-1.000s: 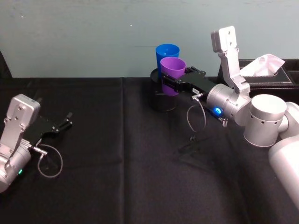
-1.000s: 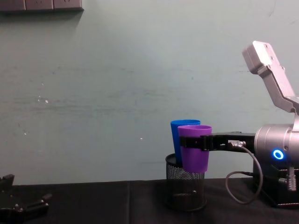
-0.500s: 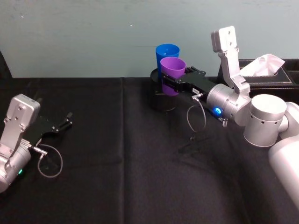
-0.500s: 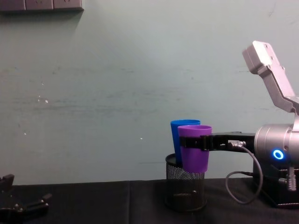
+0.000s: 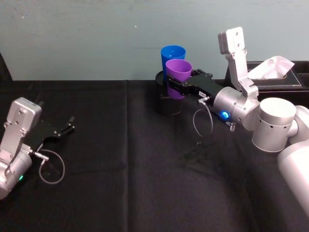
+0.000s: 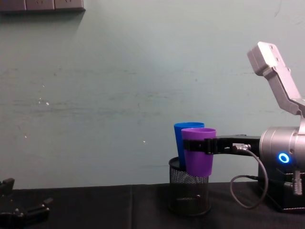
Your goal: Pick up one cup with a gripper and tap it against the other cup.
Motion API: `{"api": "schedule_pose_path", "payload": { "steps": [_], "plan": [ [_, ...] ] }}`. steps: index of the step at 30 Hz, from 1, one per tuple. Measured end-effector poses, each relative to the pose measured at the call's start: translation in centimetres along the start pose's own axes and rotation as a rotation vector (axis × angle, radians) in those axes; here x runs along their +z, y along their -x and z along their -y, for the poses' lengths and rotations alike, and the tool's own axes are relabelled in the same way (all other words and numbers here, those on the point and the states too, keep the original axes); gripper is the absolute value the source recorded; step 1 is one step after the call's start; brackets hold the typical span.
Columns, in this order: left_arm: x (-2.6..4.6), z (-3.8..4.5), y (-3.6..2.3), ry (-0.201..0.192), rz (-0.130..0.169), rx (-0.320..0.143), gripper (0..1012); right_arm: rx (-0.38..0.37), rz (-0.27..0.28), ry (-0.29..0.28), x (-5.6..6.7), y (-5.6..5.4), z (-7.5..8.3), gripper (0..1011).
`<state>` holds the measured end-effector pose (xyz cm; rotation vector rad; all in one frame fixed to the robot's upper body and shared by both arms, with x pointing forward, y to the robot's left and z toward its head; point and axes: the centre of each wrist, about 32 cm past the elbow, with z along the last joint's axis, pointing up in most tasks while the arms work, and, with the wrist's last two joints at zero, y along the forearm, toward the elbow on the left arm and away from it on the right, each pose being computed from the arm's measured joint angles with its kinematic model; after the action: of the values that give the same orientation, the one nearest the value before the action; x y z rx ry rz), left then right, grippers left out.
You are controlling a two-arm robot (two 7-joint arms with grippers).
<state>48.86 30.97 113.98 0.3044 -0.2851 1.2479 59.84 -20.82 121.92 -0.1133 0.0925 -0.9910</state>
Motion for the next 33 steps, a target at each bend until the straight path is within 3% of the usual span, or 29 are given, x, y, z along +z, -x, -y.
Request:
{"api": "schedule_pose_path", "payload": {
  "steps": [33],
  "plan": [
    [0.0, 0.0, 0.0, 0.0, 0.0, 0.0, 1000, 0.0, 0.0, 0.0, 0.0, 0.0, 0.0, 724]
  ]
}}
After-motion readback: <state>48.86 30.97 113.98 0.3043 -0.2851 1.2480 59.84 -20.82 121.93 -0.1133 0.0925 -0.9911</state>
